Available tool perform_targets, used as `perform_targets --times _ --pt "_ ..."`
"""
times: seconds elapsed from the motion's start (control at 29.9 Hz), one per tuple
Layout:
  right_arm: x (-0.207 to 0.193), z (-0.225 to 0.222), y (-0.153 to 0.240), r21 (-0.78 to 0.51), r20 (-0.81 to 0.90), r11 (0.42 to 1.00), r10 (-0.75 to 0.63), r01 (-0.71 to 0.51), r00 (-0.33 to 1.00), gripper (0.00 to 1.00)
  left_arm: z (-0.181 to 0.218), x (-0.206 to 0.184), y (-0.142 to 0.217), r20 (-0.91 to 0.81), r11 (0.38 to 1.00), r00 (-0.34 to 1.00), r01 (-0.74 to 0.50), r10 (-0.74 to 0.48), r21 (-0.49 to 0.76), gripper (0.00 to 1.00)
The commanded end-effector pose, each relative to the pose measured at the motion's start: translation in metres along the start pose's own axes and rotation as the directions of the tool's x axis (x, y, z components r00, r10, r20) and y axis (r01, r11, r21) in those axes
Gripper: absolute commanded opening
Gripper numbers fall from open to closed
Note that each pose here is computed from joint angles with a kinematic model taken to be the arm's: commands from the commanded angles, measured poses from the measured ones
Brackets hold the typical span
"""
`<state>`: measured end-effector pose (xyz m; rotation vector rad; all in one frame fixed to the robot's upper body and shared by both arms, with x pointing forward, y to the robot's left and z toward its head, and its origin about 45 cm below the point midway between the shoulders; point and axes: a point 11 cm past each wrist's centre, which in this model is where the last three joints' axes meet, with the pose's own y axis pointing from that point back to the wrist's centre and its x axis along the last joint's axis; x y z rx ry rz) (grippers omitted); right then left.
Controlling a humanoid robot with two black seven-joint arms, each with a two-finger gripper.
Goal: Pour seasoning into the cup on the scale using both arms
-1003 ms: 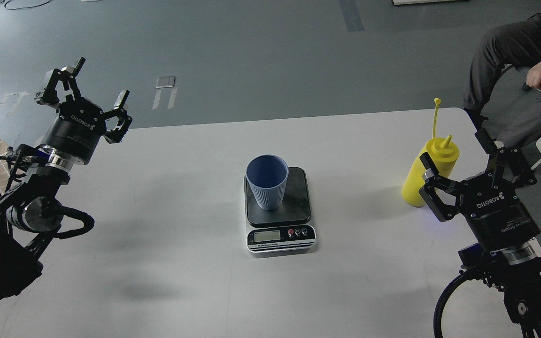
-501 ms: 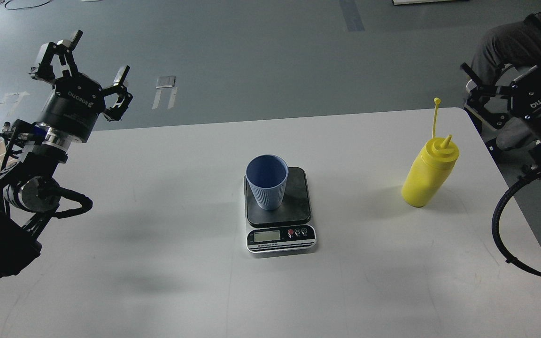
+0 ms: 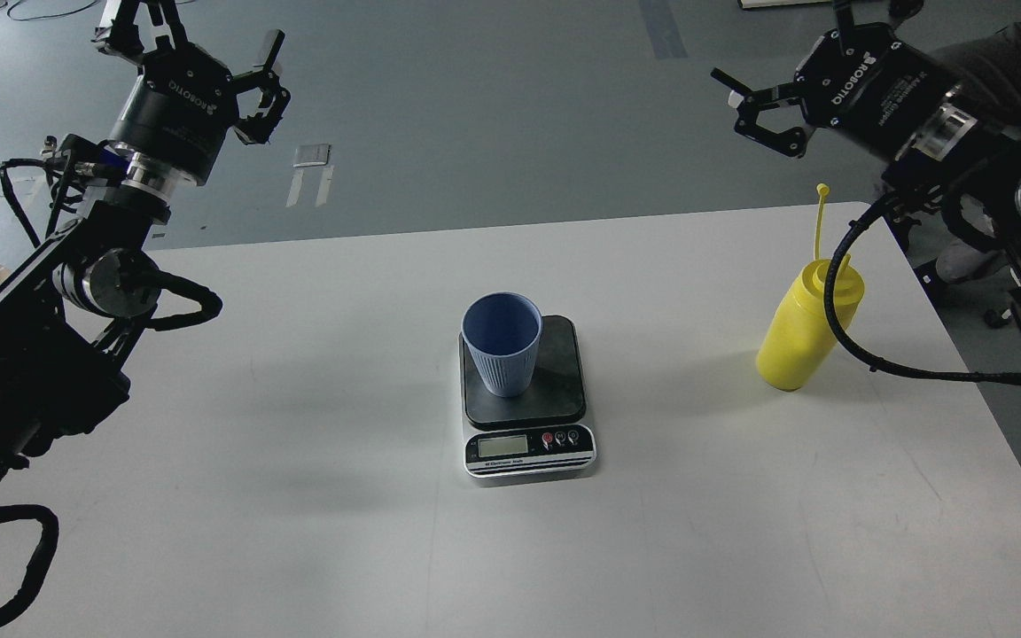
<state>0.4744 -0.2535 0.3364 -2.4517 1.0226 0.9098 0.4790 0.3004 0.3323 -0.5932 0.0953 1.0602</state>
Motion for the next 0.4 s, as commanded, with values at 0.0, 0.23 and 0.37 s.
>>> perform_targets --times 0.0,0.23,0.37 --pt "-0.005 0.011 -0.023 -0.043 -0.036 0.999 0.008 -0.01 0.999 1.0 -0.005 -0.005 -0.007 -0.012 1.0 1.0 0.004 -0.004 -0.003 0.98" --pt "-0.016 0.025 -0.041 -0.032 -0.052 0.999 -0.017 0.015 0.998 1.0 -0.019 -0.019 -0.017 -0.048 1.0 0.999 0.016 -0.017 -0.003 0.98" --pt "-0.017 0.037 -0.046 -0.049 -0.046 0.999 -0.023 0.021 0.999 1.0 -0.024 -0.023 -0.022 -0.057 1.0 0.998 0.016 -0.016 -0.002 0.98"
